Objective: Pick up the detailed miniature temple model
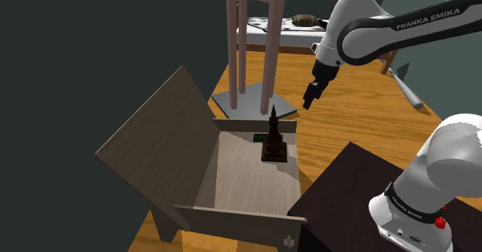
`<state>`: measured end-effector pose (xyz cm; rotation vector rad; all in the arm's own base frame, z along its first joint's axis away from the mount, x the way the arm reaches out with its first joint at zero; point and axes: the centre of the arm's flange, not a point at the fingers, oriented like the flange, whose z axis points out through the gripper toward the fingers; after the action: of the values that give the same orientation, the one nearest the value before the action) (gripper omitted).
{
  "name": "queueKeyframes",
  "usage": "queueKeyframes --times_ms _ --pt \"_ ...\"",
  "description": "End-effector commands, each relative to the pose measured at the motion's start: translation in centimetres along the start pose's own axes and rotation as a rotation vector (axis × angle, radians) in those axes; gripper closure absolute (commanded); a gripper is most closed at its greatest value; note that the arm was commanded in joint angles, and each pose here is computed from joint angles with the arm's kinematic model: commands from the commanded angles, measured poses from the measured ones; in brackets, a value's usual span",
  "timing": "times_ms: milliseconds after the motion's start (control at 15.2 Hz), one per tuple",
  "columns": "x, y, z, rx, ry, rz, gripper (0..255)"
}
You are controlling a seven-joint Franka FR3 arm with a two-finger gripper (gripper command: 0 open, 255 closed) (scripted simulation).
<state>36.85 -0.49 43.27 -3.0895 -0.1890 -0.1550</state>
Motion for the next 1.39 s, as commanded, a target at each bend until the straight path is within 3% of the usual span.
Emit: queueKeyframes --times_ms 0,726,1320 --pt "0.9 0.6 2.1 0.02 0.037 -0.005 0" --pt "7.5 2.0 13.6 0.132 0.217 -0.036 0" --pt "7.2 2.1 17.6 0.133 0.217 -0.036 0"
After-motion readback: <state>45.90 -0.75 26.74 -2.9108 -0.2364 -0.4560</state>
